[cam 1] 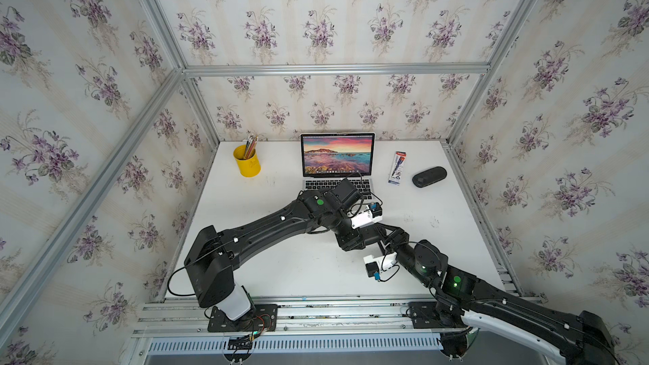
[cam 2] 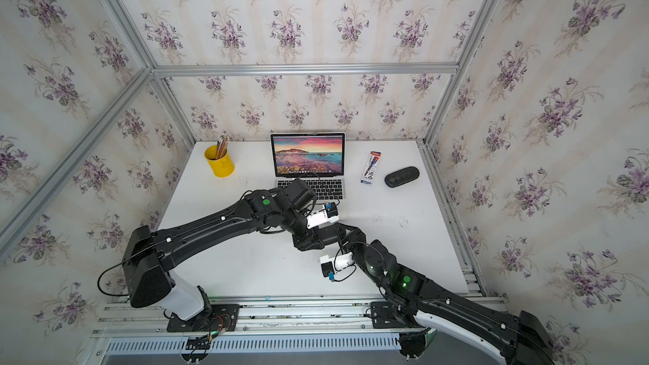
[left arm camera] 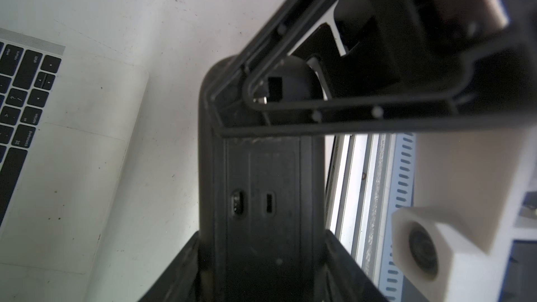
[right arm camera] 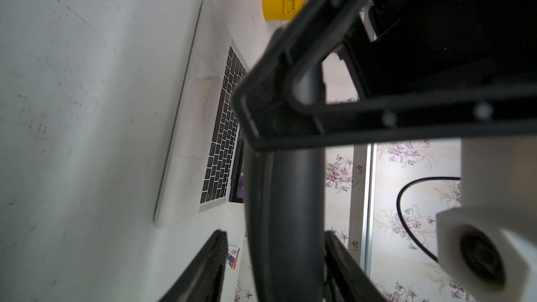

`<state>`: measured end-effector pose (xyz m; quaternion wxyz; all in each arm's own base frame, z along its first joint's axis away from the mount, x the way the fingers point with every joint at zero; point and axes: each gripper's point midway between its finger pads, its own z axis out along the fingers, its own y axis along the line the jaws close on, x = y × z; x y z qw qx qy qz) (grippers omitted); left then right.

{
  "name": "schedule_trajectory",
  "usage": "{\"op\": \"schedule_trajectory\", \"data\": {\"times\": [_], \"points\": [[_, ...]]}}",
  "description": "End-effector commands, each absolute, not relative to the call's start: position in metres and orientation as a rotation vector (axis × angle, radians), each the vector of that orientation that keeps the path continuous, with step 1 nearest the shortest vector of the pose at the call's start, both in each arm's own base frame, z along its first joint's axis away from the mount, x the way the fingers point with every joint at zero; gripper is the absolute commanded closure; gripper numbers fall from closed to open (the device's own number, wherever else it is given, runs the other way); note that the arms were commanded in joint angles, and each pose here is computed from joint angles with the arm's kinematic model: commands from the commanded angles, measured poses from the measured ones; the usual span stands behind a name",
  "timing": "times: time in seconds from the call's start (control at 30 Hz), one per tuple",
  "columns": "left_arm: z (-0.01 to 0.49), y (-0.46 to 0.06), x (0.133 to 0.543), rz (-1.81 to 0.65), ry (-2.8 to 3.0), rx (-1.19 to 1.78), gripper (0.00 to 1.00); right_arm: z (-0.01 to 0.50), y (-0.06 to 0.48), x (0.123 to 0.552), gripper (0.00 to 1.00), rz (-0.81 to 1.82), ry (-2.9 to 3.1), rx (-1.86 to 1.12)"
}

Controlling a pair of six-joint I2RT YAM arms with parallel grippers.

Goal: Remove the wireless mouse receiver from the laptop
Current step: Pick up the mouse from the center of the board.

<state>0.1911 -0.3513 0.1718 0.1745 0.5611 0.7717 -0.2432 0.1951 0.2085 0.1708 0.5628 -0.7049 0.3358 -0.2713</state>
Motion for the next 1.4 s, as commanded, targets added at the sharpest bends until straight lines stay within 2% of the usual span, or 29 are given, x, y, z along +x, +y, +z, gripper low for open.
{"op": "schedule_trajectory", "data": {"times": [0.0, 0.6, 1.37], "points": [[0.1786, -0.3549, 0.1916, -0.709, 2.145, 1.593, 0.41, 0.1728, 0.2075, 0.1956, 0.47, -0.637, 0.808, -1.646], [0.1852, -0.3539, 0.1925, -0.698, 2.123, 1.587, 0.4, 0.1741, 0.2039, 0.1944, 0.53, -0.638, 0.823, -1.621], [0.182, -0.3557, 0.2, -0.671, 2.115, 1.584, 0.4, 0.1745, 0.2077, 0.1948, 0.68, -0.664, 0.828, -1.623]]}}
